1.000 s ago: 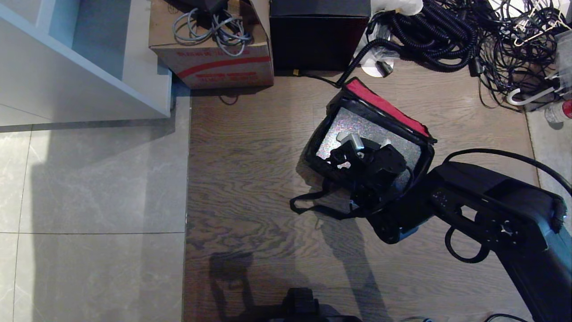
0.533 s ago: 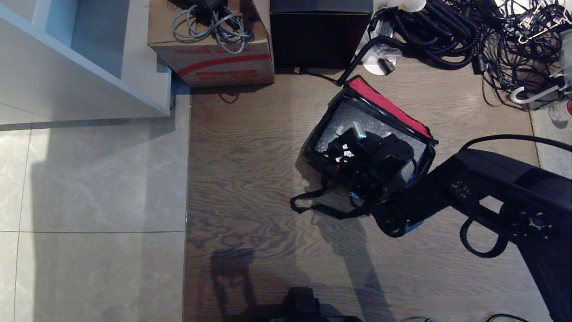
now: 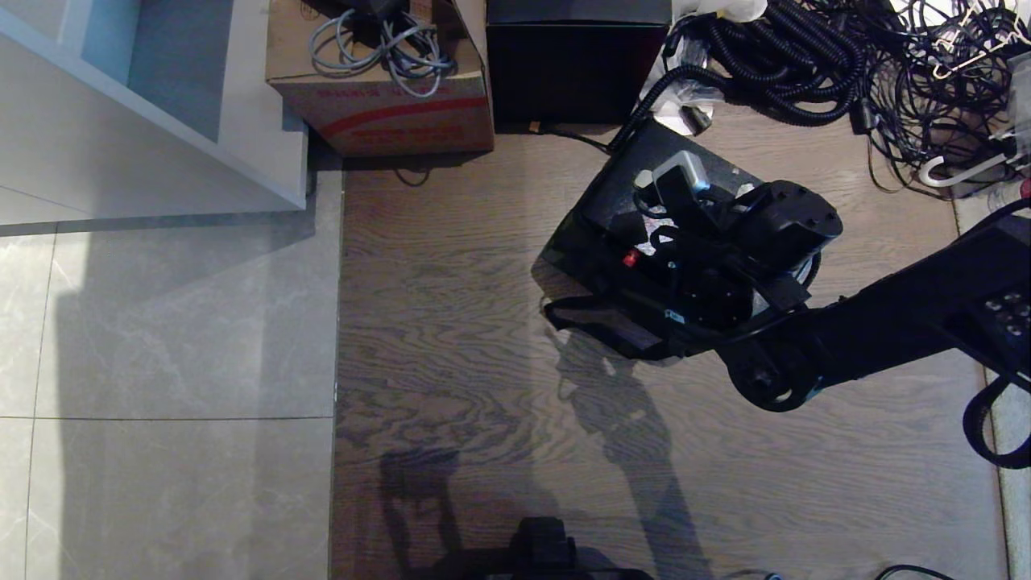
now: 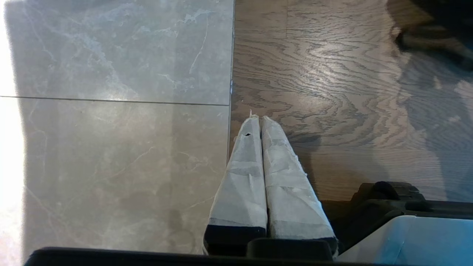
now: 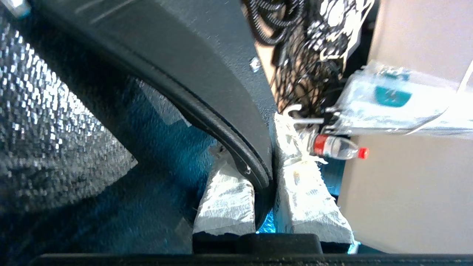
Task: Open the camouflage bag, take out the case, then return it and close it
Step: Lift the black box
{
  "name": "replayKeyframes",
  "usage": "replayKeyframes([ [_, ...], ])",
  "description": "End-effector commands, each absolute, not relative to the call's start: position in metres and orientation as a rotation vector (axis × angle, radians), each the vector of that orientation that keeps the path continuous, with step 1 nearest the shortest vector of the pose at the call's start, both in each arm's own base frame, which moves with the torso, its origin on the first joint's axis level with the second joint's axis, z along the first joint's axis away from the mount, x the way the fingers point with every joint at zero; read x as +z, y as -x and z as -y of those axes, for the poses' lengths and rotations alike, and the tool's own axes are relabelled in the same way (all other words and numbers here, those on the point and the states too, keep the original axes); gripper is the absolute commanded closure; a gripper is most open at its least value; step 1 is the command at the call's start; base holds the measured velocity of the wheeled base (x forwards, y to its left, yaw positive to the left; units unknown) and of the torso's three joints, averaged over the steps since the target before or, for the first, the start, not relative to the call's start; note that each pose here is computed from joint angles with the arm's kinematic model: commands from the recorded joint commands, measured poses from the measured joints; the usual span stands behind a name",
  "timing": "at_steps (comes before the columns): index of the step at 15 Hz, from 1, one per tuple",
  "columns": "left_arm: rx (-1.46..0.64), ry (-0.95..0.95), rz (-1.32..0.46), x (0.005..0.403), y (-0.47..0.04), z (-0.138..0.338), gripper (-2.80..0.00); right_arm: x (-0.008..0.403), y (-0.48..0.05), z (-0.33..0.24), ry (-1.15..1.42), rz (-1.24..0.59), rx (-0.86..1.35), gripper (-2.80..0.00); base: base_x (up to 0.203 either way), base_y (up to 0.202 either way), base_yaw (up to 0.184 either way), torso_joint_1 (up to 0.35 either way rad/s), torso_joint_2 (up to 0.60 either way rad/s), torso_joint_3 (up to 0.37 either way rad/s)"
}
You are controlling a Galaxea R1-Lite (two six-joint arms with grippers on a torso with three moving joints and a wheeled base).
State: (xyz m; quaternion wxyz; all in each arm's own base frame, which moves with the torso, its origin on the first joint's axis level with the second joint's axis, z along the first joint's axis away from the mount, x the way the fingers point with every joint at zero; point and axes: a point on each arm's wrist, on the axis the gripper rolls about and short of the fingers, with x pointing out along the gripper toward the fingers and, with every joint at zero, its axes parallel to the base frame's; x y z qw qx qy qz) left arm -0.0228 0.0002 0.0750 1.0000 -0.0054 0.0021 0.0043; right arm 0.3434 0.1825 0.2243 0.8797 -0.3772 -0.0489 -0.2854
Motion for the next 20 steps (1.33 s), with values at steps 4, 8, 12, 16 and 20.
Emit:
replayKeyframes([
  [4, 0.009, 0.011, -0.005, 0.075, 0.023, 0.000, 0.00, 0.245, -0.322, -0.173, 0.759, 0.123, -0.603, 0.00, 0.000, 0.000, 0.000, 0.000, 0.00, 0.000],
  [8, 0.009, 0.011, -0.005, 0.075, 0.023, 0.000, 0.00, 0.225, -0.326, -0.176, 0.752, 0.097, -0.577, 0.00, 0.000, 0.000, 0.000, 0.000, 0.00, 0.000],
  [12, 0.009, 0.011, -0.005, 0.075, 0.023, 0.000, 0.00, 0.201, -0.344, -0.185, 0.715, 0.089, -0.549, 0.00, 0.000, 0.000, 0.000, 0.000, 0.00, 0.000],
  [16, 0.009, 0.011, -0.005, 0.075, 0.023, 0.000, 0.00, 0.173, -0.365, -0.197, 0.642, 0.088, -0.526, 0.00, 0.000, 0.000, 0.000, 0.000, 0.00, 0.000],
  [20, 0.009, 0.011, -0.005, 0.075, 0.023, 0.000, 0.00, 0.148, -0.379, -0.205, 0.564, 0.084, -0.507, 0.00, 0.000, 0.000, 0.000, 0.000, 0.00, 0.000],
])
